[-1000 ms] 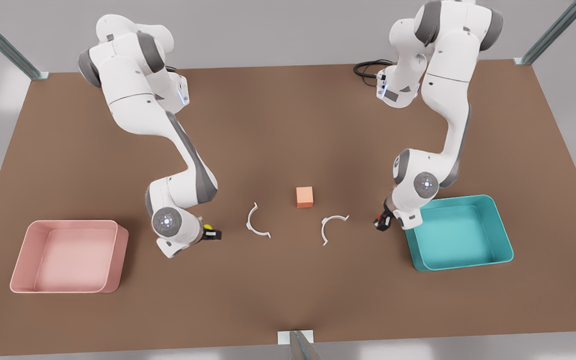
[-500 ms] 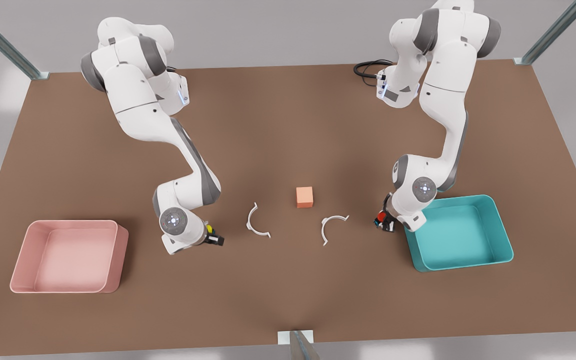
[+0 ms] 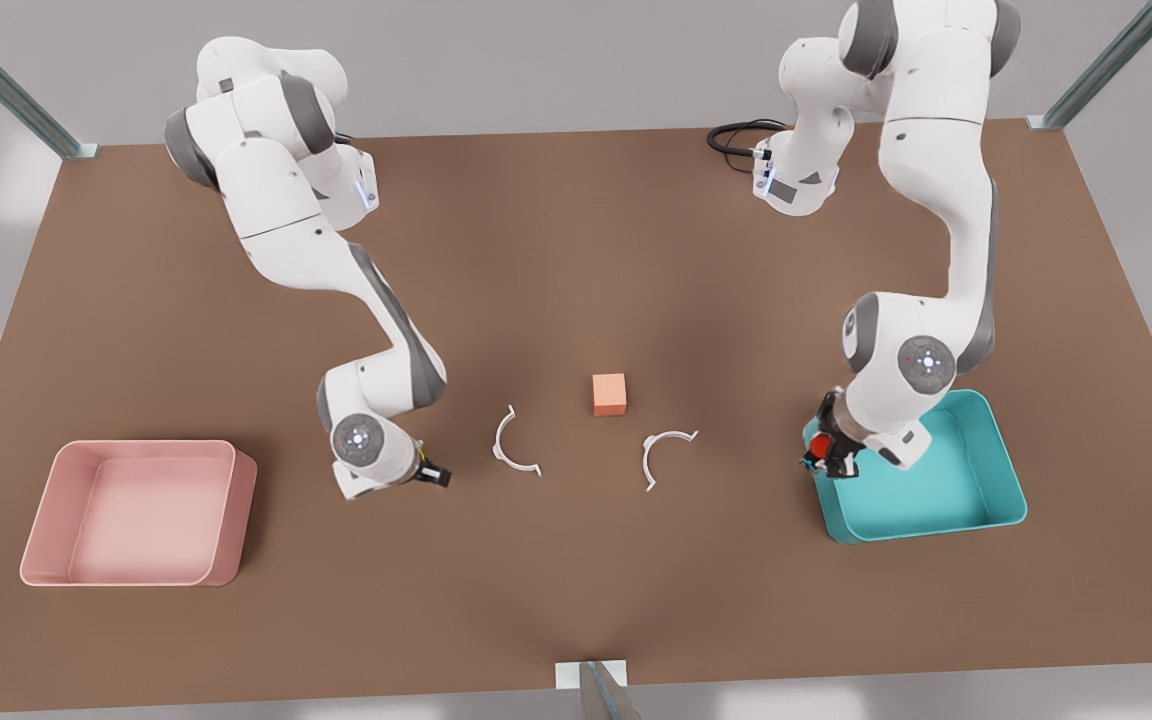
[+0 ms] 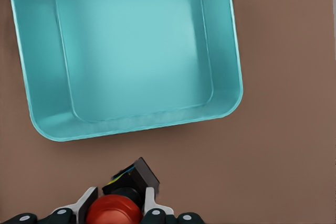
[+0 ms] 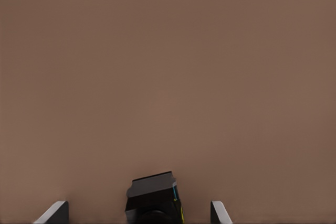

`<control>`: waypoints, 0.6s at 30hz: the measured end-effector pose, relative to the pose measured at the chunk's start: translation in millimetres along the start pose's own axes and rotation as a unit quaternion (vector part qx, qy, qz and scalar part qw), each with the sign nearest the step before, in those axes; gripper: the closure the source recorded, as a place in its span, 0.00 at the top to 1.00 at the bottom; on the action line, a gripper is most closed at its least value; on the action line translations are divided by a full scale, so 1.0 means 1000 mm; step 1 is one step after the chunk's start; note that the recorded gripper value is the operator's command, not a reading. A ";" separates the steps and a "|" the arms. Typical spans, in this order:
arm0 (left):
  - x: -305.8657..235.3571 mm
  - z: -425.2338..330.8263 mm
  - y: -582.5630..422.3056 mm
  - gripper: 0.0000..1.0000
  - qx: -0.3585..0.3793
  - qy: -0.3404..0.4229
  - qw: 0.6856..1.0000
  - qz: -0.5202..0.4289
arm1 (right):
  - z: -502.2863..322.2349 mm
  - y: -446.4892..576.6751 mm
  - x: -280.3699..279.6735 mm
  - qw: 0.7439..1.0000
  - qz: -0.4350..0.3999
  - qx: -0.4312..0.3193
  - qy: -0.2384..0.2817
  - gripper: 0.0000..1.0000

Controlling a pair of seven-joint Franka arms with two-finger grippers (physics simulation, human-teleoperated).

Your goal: Place the red button in the blue storage box with the left arm, and place the yellow button in the pink storage box with the right arm

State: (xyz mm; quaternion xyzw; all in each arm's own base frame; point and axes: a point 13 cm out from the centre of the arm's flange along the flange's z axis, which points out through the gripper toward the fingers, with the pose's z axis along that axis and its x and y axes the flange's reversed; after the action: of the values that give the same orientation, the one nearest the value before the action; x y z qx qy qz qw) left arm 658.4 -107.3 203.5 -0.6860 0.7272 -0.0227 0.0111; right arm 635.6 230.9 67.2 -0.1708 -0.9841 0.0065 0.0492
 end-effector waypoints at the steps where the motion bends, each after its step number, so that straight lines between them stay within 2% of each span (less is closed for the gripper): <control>1: -0.027 -0.003 0.001 0.48 -0.008 -0.008 1.000 -0.010 | 0.001 0.002 0.002 1.000 0.000 -0.001 0.000 1.00; 3: -0.085 -0.005 0.006 0.48 -0.024 -0.015 0.999 -0.030 | 0.003 0.003 0.003 1.000 0.002 -0.002 0.000 1.00; 4: -0.112 -0.004 0.009 0.48 -0.031 -0.016 0.999 -0.036 | 0.005 0.003 0.004 1.000 0.003 -0.002 0.001 0.81; 5: -0.134 0.000 0.012 0.49 -0.040 -0.017 0.998 -0.038 | 0.006 0.002 0.004 1.000 0.005 -0.003 0.000 0.53; 7: -0.156 0.022 0.015 0.51 -0.061 -0.018 0.998 -0.024 | 0.006 0.002 0.003 1.000 0.007 -0.006 -0.001 0.39; 8: -0.160 0.034 0.017 0.79 -0.070 -0.016 0.997 -0.014 | 0.006 0.002 0.002 1.000 0.009 -0.008 -0.002 0.34; 9: -0.162 0.045 0.019 1.00 -0.077 -0.012 0.997 -0.004 | 0.006 0.003 0.002 1.000 0.009 -0.009 -0.003 0.33; 13: -0.158 0.040 0.010 1.00 -0.068 -0.001 0.997 0.042 | 0.001 0.005 -0.001 1.000 0.009 -0.017 -0.007 0.30; 18: -0.116 -0.112 -0.050 1.00 0.010 0.012 0.985 0.169 | -0.042 0.004 -0.013 0.999 0.010 -0.035 -0.026 0.28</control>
State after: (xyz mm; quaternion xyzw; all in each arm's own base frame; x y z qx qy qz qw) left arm 710.2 7.9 315.8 -0.5527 0.8325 -0.0365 0.0130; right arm 653.6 230.3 107.9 -0.1821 -0.9829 -0.0225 0.0174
